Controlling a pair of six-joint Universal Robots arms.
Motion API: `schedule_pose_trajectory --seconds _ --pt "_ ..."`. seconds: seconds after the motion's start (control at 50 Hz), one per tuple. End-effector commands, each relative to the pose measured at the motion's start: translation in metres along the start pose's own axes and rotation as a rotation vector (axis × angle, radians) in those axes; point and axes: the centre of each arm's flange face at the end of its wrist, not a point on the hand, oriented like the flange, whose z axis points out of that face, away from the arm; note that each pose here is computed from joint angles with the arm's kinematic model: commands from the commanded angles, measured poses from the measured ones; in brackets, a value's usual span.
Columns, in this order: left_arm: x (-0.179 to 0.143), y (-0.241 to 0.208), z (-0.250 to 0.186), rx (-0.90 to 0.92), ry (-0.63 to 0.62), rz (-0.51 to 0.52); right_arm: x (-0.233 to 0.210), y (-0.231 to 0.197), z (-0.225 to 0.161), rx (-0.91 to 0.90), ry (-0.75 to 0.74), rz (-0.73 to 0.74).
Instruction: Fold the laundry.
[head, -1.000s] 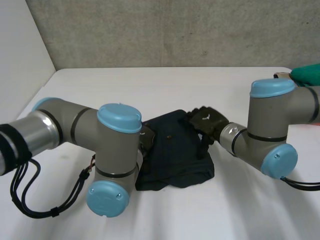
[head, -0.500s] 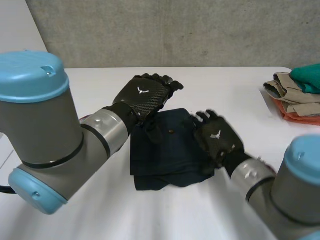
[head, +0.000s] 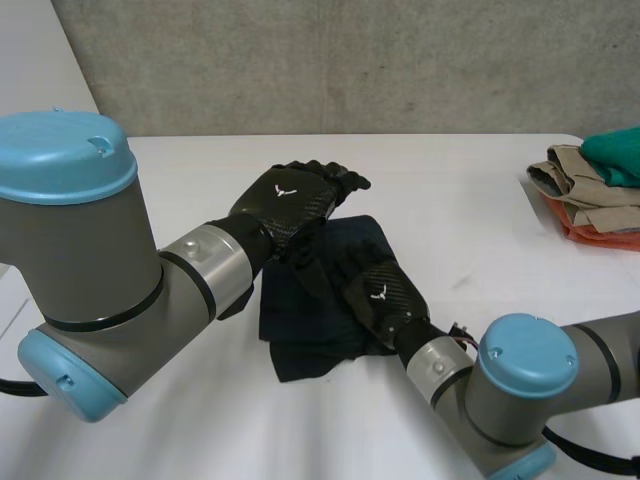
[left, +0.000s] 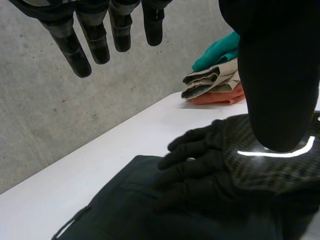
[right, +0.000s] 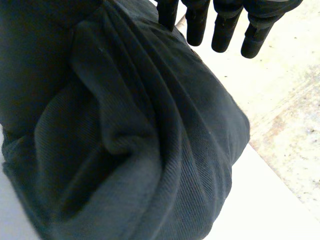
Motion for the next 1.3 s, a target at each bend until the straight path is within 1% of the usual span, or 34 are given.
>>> schedule_pose_trajectory --seconds 0.02,0.16,0.38,0.46,0.54,0.62,0.64,0.76,0.78,0.84,0.86,0.92,0.94,0.96,1.0,1.02,1.08,1.1,1.16,1.2,1.24,1.26,1.3 --pt "0.0 0.0 0.0 -0.001 0.002 0.0 0.008 -0.003 0.018 0.029 0.022 -0.008" --pt "0.002 -0.001 -0.003 0.001 0.009 0.002 0.016 -0.009 0.034 0.06 0.041 -0.014" --pt "0.003 -0.004 -0.005 0.009 0.013 0.006 0.022 -0.006 0.057 0.049 0.028 -0.007" --pt "0.004 -0.012 -0.01 0.033 0.015 0.013 0.032 -0.02 0.063 0.088 0.054 -0.015" --pt "0.005 -0.027 -0.017 0.081 0.014 0.025 0.056 -0.047 0.066 0.161 0.112 -0.036" --pt "0.006 -0.045 -0.025 0.142 0.011 0.039 0.104 -0.062 0.068 0.206 0.207 -0.056" --pt "0.005 -0.048 -0.026 0.154 0.009 0.042 0.124 -0.066 0.068 0.226 0.246 -0.059" --pt "0.007 -0.069 -0.032 0.251 0.015 0.067 0.19 -0.089 0.07 0.325 0.371 -0.038" --pt "0.008 -0.072 -0.033 0.259 0.022 0.068 0.214 -0.093 0.067 0.353 0.412 -0.03" --pt "0.012 -0.075 -0.034 0.274 0.053 0.073 0.253 -0.097 0.061 0.403 0.48 -0.018" --pt "0.012 -0.075 -0.034 0.276 0.062 0.075 0.278 -0.099 0.055 0.438 0.523 -0.013" --pt "0.016 -0.077 -0.036 0.282 0.083 0.077 0.315 -0.102 0.045 0.484 0.591 -0.019" --pt "0.016 -0.077 -0.036 0.282 0.086 0.077 0.338 -0.102 0.036 0.504 0.633 -0.024" --pt "0.018 -0.076 -0.036 0.28 0.089 0.077 0.349 -0.1 0.032 0.51 0.652 -0.03" --pt "0.019 -0.075 -0.037 0.277 0.094 0.074 0.373 -0.095 0.021 0.516 0.69 -0.039" --pt "0.02 -0.074 -0.036 0.274 0.096 0.074 0.393 -0.088 0.011 0.516 0.718 -0.044" --pt "0.023 -0.072 -0.037 0.266 0.105 0.072 0.418 -0.072 -0.001 0.504 0.739 -0.047" --pt "0.023 -0.071 -0.036 0.263 0.107 0.071 0.43 -0.058 -0.008 0.489 0.736 -0.042" --pt "0.025 -0.068 -0.036 0.256 0.114 0.07 0.443 -0.036 -0.017 0.459 0.722 -0.028" --pt "0.029 -0.067 -0.037 0.252 0.126 0.069 0.454 -0.013 -0.028 0.421 0.701 -0.021" --pt "0.032 -0.066 -0.037 0.251 0.134 0.071 0.459 0.005 -0.035 0.388 0.689 -0.008" --pt "0.033 -0.066 -0.037 0.251 0.137 0.071 0.462 0.022 -0.04 0.358 0.676 0.004" --pt "0.035 -0.066 -0.038 0.25 0.144 0.071 0.461 0.038 -0.044 0.327 0.656 0.019"
